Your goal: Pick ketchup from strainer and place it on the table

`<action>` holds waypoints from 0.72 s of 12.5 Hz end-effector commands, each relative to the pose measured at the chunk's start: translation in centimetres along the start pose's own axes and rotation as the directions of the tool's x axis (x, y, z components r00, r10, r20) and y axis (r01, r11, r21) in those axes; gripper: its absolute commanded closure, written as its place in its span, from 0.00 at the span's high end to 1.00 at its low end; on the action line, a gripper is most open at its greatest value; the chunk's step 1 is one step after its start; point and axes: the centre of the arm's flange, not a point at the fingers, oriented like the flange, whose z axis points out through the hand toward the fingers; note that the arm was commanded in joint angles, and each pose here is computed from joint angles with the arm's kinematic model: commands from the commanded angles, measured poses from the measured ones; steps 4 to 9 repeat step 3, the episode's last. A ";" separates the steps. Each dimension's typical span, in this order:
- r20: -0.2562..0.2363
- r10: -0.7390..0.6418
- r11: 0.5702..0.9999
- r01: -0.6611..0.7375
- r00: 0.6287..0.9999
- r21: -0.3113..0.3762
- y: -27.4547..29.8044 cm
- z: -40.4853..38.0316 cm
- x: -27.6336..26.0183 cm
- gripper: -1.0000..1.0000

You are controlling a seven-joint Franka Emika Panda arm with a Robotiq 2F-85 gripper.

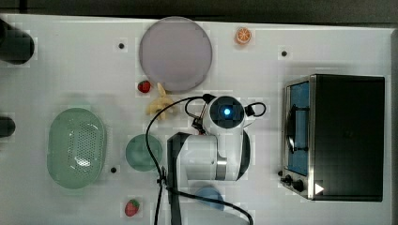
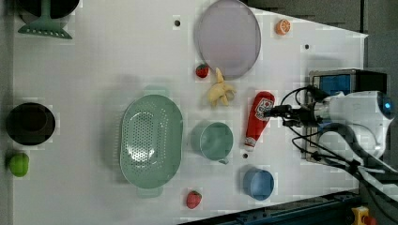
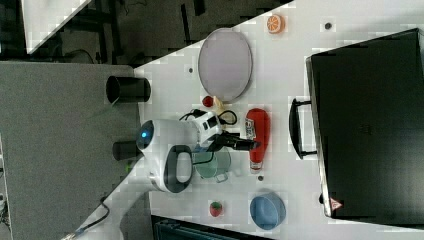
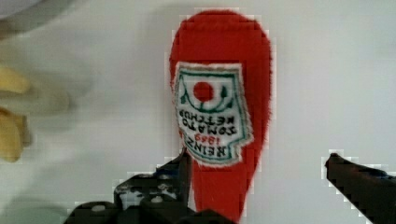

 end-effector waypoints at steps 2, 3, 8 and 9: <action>-0.138 0.228 0.974 -0.226 0.964 0.033 -1.1 -16.6 2.8 1.00; -0.121 0.285 0.959 -0.284 0.951 0.024 -1.0 -19.4 2.9 1.00; -0.121 0.285 0.959 -0.284 0.951 0.024 -1.0 -19.4 2.9 1.00; -0.121 0.285 0.959 -0.284 0.951 0.024 -1.0 -19.4 2.9 1.00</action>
